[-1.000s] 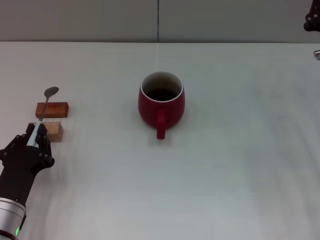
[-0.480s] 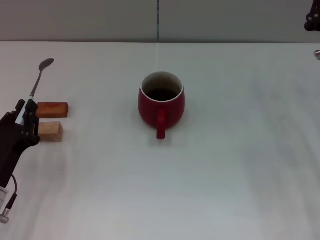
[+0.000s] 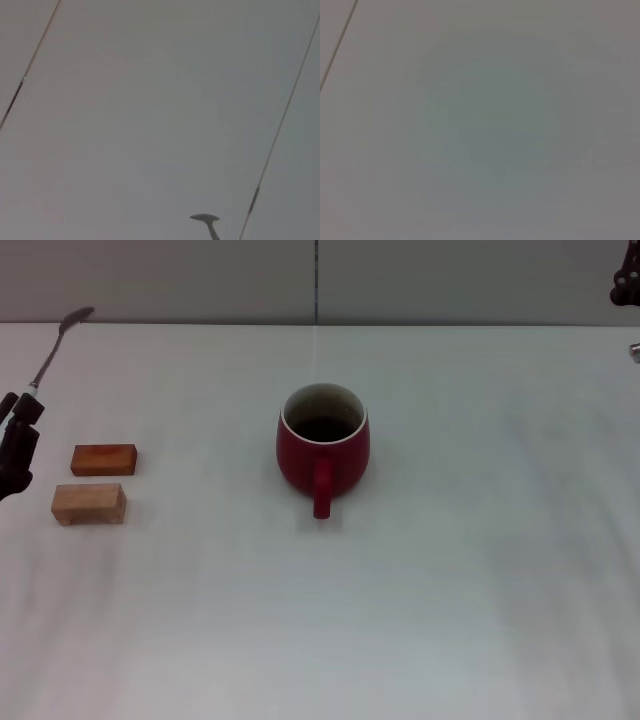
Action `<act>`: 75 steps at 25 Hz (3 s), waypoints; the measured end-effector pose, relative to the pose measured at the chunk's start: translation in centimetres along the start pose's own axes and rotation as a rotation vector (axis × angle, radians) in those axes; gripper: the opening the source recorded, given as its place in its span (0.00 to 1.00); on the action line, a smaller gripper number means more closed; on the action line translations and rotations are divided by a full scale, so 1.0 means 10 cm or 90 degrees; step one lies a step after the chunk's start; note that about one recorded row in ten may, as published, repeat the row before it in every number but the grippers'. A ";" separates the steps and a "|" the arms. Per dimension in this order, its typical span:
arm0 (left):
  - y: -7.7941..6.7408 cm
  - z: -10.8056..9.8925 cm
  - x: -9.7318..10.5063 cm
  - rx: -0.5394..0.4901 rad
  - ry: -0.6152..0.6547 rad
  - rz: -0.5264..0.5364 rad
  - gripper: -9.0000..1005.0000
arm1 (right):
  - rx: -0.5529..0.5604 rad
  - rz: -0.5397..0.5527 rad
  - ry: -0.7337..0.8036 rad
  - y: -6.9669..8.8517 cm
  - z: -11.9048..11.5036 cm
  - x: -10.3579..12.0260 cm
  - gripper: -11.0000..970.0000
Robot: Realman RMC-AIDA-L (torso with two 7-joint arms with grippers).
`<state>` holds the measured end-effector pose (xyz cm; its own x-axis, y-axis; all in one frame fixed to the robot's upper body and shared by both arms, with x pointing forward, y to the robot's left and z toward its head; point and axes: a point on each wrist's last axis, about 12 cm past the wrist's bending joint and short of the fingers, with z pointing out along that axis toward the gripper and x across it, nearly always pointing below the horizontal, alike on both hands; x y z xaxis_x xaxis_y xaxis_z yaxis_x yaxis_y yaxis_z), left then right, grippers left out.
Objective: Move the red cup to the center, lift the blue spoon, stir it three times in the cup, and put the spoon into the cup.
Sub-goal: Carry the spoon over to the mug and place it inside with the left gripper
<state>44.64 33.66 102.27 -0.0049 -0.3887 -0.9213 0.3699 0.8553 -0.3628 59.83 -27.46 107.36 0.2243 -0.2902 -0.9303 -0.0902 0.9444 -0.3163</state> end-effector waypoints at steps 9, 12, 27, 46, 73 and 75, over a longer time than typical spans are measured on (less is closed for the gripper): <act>0.21 0.19 -0.50 0.100 0.049 0.004 0.18 | 0.001 0.002 0.001 0.01 -0.01 0.00 0.02; 0.22 0.24 -0.58 0.115 0.059 0.005 0.18 | 0.002 0.004 0.001 0.01 -0.01 0.00 0.02; 0.12 0.57 -1.40 0.246 0.073 0.092 0.18 | 0.003 0.010 -0.001 0.03 -0.02 0.00 0.02; -0.36 1.12 -1.93 0.338 0.217 0.342 0.18 | 0.014 0.018 0.006 0.02 -0.07 0.03 0.02; -0.84 1.39 -1.60 0.476 0.452 0.472 0.18 | 0.022 0.023 0.018 0.02 -0.15 0.08 0.02; -0.91 1.48 -1.56 0.481 0.467 0.492 0.18 | 0.021 0.024 0.018 0.02 -0.15 0.08 0.02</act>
<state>55.09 26.86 121.97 0.0287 0.5948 -0.8033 0.9310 0.2768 0.2382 58.49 -27.73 106.24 0.1940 -0.2576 -0.9466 -0.0656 0.9593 -0.2745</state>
